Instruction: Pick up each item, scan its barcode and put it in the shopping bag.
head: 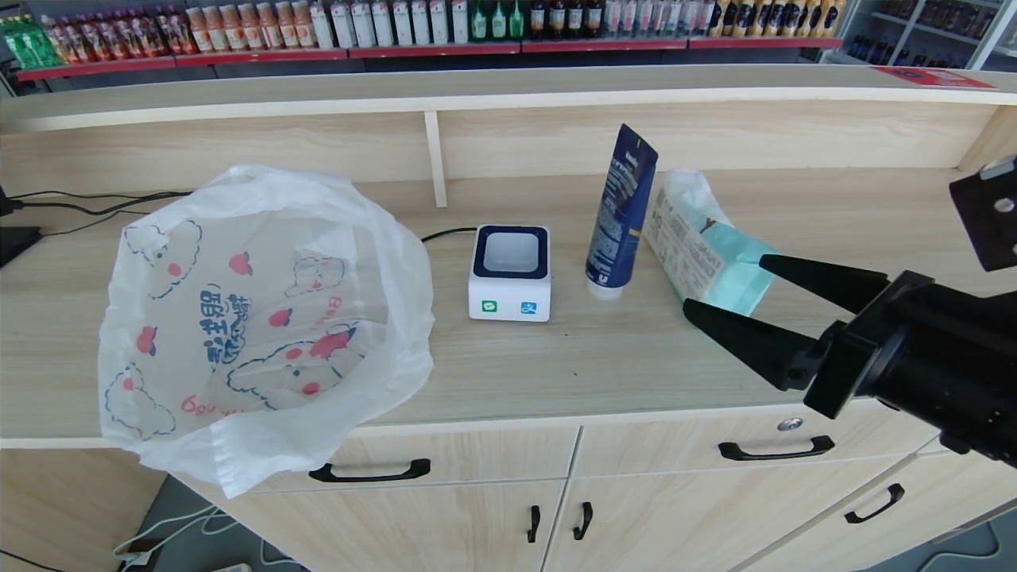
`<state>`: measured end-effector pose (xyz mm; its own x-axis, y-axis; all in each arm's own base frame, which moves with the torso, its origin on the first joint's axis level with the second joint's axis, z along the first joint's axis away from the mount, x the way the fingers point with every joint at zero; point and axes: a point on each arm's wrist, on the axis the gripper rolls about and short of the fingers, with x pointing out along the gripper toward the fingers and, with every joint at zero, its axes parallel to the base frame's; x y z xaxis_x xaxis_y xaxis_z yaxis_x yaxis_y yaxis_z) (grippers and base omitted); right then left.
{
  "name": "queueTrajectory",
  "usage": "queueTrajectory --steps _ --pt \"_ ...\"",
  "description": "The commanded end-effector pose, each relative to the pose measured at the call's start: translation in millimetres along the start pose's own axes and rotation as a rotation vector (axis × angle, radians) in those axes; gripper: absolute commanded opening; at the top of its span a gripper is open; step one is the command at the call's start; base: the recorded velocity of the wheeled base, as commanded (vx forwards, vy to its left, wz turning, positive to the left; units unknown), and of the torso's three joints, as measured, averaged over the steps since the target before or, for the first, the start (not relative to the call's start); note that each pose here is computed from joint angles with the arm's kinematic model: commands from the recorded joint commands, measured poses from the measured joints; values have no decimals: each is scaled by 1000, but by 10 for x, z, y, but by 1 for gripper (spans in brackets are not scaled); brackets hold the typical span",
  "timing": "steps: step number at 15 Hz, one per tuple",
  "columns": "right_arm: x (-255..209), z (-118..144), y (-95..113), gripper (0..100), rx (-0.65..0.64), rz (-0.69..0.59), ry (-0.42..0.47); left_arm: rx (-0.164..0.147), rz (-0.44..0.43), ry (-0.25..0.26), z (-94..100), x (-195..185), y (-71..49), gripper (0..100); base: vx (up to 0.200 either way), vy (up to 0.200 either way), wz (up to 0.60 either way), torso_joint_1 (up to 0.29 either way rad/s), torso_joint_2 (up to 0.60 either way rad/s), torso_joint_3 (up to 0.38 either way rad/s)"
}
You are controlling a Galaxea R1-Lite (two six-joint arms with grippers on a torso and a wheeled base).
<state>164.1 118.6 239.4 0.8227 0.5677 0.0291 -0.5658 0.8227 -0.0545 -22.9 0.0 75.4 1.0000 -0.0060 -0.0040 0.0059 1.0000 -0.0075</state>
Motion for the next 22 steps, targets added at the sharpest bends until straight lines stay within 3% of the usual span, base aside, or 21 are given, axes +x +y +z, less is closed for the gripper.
queueTrajectory --steps 1,5,9,11,16,22 --pt "103 9 3 100 -21 1 5 0 0 1 -1 0 0 0 0 0 0 0 0 0" --pt "399 -29 4 100 -31 -12 -64 0 1 1 -1 0 0 0 0 0 0 0 0 0" --pt "801 -238 -33 100 -20 -135 -214 0 0 1 -1 0 0 0 0 0 0 0 0 0" --pt "901 -333 -29 100 -19 -143 -243 0 0 1 -1 0 0 0 0 0 0 0 0 0" --pt "1026 -465 -20 100 -44 -150 -286 0 0 1 -1 0 0 0 0 0 0 0 0 0" --pt "1141 -620 -15 100 -51 -150 -262 0 0 1 -1 0 0 0 0 0 0 0 0 0"
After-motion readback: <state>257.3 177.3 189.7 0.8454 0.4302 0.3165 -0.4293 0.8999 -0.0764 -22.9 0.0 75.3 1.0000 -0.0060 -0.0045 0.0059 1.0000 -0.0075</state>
